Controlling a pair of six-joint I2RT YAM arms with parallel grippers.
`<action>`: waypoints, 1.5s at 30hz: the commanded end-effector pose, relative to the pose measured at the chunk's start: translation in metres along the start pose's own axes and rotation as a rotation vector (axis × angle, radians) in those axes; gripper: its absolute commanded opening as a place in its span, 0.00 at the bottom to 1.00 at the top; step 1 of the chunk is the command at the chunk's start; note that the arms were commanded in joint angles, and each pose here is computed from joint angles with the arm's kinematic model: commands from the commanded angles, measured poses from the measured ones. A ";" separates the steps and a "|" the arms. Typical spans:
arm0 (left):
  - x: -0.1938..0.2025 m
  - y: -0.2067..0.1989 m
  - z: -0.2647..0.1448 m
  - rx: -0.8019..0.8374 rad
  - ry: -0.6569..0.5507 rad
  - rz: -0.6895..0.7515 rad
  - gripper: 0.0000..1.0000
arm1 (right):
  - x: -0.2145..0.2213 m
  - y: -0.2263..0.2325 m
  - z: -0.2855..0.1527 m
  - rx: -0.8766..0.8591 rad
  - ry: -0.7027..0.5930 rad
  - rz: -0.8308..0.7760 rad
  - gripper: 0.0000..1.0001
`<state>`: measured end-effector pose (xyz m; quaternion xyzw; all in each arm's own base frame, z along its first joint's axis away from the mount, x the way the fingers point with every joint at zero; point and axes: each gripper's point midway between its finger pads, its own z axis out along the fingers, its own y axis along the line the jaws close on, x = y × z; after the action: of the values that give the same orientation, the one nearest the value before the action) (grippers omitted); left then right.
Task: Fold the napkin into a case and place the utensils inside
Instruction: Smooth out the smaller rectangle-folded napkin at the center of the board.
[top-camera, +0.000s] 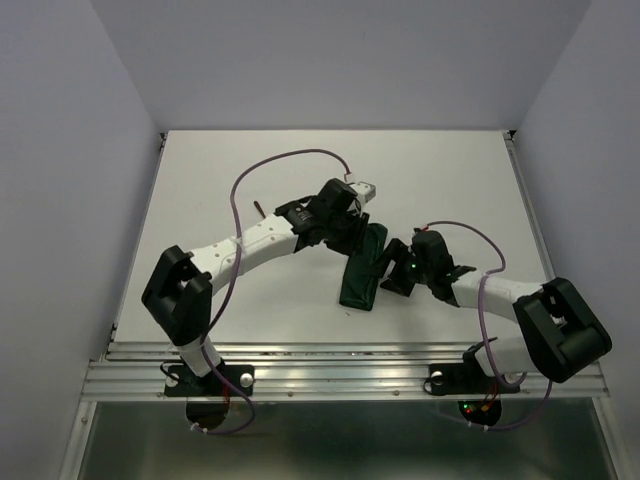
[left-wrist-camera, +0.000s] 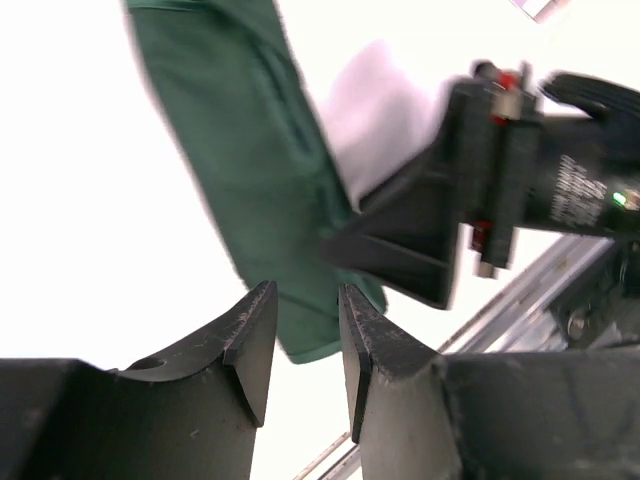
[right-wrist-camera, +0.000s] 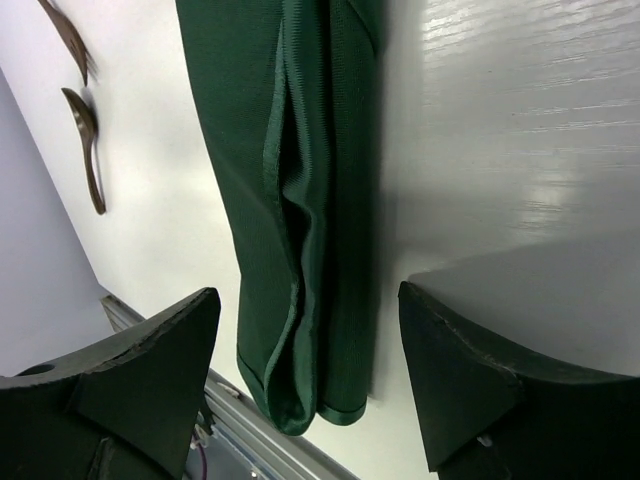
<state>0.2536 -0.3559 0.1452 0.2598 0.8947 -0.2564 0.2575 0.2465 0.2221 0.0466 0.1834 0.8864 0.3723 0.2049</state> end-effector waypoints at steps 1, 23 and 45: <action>-0.016 0.001 -0.017 0.041 -0.083 -0.058 0.41 | -0.003 0.018 0.002 -0.062 0.001 -0.064 0.78; 0.000 0.022 0.007 0.012 -0.050 -0.126 0.41 | 0.011 -0.005 0.030 -0.018 0.051 -0.005 0.23; -0.012 0.032 0.061 0.000 0.008 -0.113 0.00 | 0.012 -0.010 0.032 -0.020 0.030 0.057 0.01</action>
<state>0.2881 -0.3559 0.0884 0.2006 0.9195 -0.2516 0.2259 0.2514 0.2421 0.0209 0.2005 0.8785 0.3982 0.1716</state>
